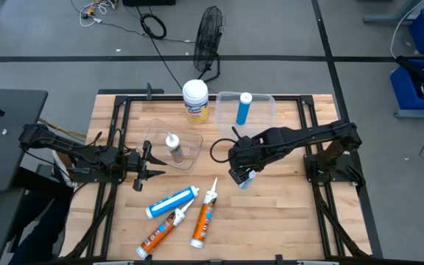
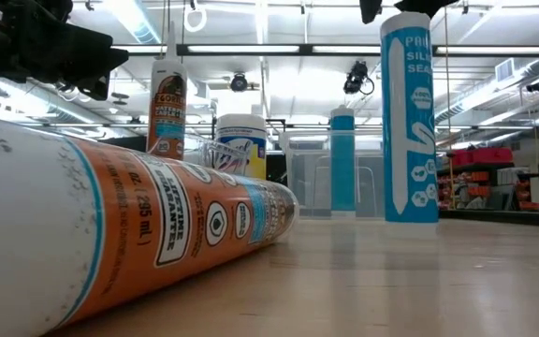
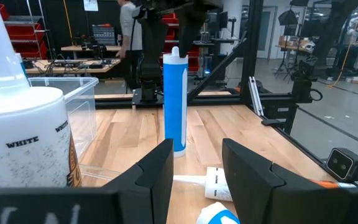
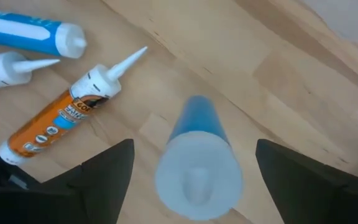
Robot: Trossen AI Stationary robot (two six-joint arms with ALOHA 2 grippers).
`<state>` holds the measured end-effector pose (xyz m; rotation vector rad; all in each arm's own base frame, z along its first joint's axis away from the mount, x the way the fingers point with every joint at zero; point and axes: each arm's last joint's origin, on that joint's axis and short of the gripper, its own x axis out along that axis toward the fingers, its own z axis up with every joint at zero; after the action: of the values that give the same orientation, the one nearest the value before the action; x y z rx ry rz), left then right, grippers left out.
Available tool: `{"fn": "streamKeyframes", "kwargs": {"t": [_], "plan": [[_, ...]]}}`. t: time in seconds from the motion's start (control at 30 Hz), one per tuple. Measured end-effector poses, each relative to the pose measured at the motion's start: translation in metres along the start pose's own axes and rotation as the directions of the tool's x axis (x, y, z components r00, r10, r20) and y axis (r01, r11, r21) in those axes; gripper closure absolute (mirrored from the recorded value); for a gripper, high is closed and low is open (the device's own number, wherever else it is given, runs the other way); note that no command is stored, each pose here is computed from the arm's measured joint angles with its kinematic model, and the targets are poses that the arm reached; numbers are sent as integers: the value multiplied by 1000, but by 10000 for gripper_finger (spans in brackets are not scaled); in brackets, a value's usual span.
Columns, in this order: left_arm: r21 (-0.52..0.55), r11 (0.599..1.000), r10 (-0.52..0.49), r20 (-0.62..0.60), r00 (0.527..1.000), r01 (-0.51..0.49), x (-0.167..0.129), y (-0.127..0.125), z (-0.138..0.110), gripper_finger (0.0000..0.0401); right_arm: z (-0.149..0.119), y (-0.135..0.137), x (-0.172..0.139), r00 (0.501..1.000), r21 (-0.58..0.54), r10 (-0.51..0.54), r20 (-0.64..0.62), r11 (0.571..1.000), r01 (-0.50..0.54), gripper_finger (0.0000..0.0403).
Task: Pick & place silicon tubes, Sealant and Lysol wipes
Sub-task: Put the right blue sealant into the top transparent bin
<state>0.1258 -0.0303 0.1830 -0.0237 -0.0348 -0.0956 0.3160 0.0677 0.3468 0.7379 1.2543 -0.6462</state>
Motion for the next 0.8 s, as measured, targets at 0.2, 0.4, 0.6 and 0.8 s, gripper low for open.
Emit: {"fn": "streamKeyframes", "kwargs": {"t": [0.2,0.4,0.6,0.8], "plan": [[0,1000,0,0,1000,0,0,0,0,259,0,3,8,999,-2,-26,-45,1000,26,62],[0,1000,0,0,1000,0,0,0,0,259,-2,1,8,996,17,-36,-82,999,37,62],[0,1000,0,0,1000,0,0,0,0,259,-4,1,8,995,23,-41,-93,999,43,62],[0,1000,0,0,1000,0,0,0,0,259,-7,4,9,995,20,-43,-95,999,45,84]]}}
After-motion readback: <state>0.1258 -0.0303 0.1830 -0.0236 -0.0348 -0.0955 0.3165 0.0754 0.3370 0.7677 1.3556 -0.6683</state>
